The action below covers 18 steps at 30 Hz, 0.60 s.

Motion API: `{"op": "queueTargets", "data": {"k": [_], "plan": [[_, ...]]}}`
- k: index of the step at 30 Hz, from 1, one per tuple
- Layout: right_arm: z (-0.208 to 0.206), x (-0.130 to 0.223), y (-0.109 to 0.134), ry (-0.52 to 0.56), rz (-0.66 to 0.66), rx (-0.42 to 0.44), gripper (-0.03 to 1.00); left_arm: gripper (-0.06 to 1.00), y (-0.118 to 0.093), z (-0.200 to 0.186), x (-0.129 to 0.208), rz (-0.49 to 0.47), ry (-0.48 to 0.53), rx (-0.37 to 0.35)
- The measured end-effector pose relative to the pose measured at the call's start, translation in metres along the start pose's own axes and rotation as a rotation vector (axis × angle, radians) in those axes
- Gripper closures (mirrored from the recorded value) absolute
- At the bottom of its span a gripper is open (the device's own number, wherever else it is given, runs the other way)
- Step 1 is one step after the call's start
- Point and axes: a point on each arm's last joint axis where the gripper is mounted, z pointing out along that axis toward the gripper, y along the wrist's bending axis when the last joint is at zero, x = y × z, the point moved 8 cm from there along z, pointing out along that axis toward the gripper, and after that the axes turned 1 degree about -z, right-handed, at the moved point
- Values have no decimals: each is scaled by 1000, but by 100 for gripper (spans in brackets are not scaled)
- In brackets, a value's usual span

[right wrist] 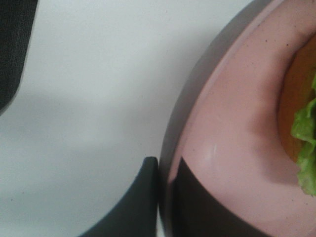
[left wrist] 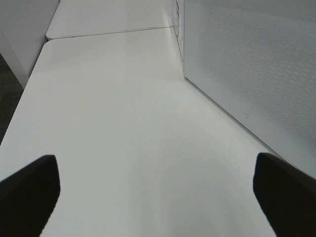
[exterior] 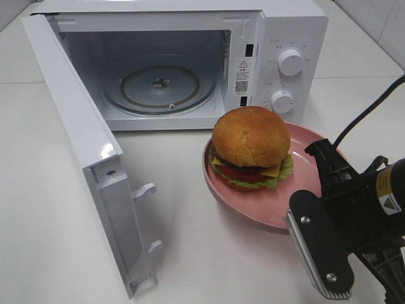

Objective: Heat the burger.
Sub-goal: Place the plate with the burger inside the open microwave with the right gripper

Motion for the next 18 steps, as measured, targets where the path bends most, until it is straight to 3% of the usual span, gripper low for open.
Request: {"op": "queueTargets", "data": {"k": [18], "plan": [[25, -29, -63, -49, -89, 66, 92, -4, 0, 0, 0, 0, 0, 0]]}}
